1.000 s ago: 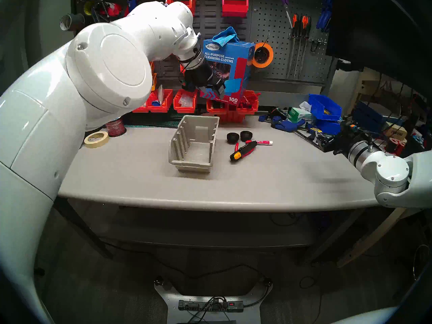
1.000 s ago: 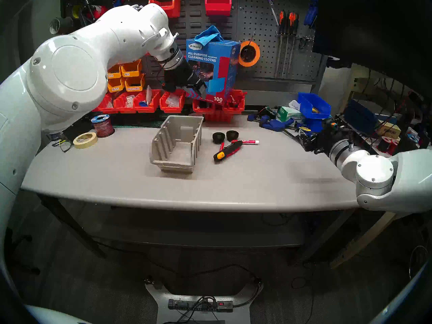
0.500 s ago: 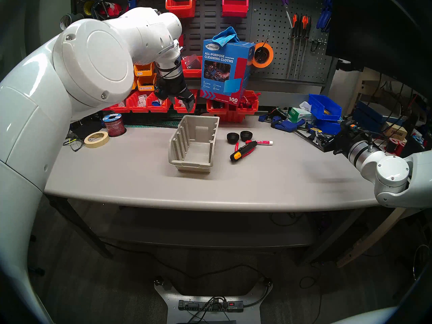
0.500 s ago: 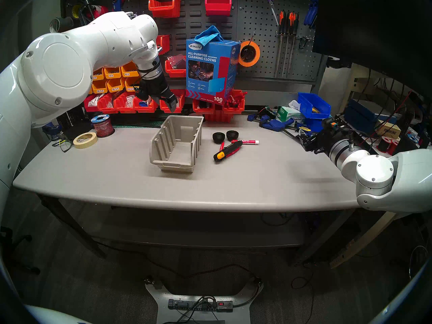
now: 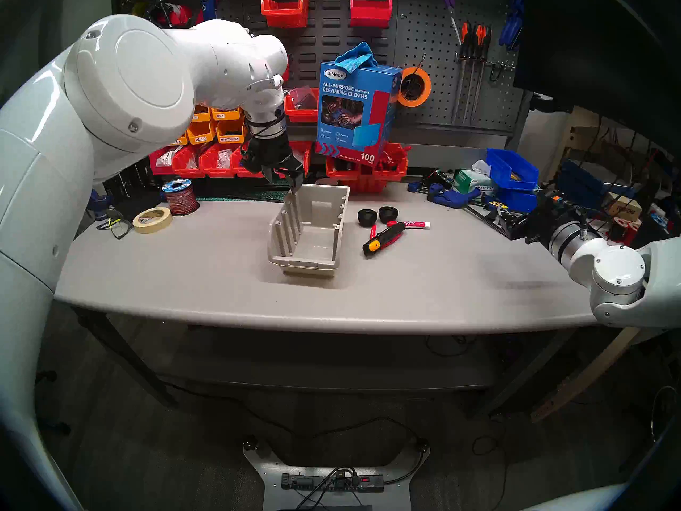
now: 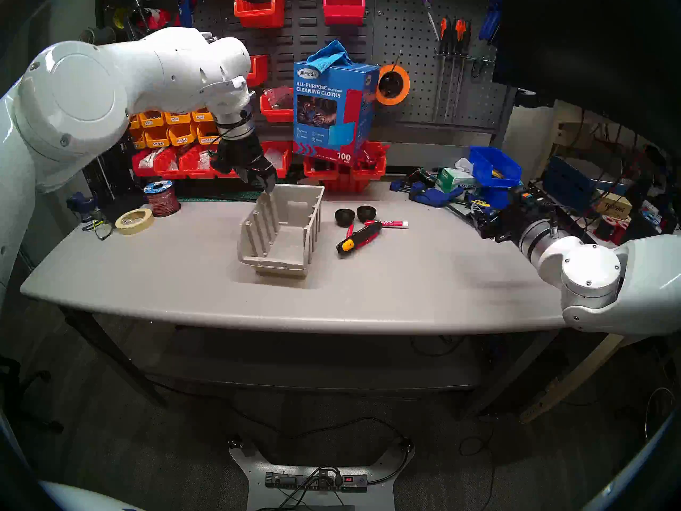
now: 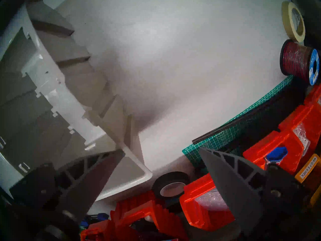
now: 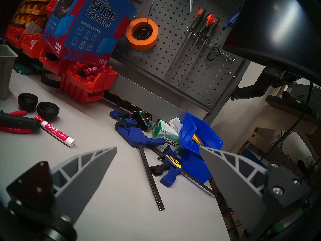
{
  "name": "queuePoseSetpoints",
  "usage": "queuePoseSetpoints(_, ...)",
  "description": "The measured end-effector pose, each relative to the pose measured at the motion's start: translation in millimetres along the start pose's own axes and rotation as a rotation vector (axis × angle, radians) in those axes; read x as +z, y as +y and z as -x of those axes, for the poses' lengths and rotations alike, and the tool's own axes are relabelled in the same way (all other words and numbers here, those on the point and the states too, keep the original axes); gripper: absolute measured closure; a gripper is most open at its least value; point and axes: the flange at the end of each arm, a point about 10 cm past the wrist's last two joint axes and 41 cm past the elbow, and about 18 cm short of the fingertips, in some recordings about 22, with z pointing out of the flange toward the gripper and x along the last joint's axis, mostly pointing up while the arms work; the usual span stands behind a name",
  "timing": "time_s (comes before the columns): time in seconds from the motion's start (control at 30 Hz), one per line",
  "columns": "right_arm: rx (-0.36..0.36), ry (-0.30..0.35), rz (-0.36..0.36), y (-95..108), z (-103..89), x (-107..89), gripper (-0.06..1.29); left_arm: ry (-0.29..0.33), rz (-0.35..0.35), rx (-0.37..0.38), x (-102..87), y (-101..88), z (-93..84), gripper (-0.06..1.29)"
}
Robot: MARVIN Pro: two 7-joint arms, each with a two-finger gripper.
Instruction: Take out tools from the storage box
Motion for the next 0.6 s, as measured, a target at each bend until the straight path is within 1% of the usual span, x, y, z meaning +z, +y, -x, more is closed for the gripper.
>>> queuePoseSetpoints(0.3, 0.000, 0.000, 0.000, 0.0, -0.1, 0.0, -0.01, -0.024, -0.101, -0.027, 0.3, -7.4, -3.5, 0.04)
queuePoseSetpoints(0.6, 0.000, 0.000, 0.000, 0.1, -0.2, -0.1, -0.01, -0.036, -0.158, -0.049, 0.0, -8.5, -8.0, 0.04)
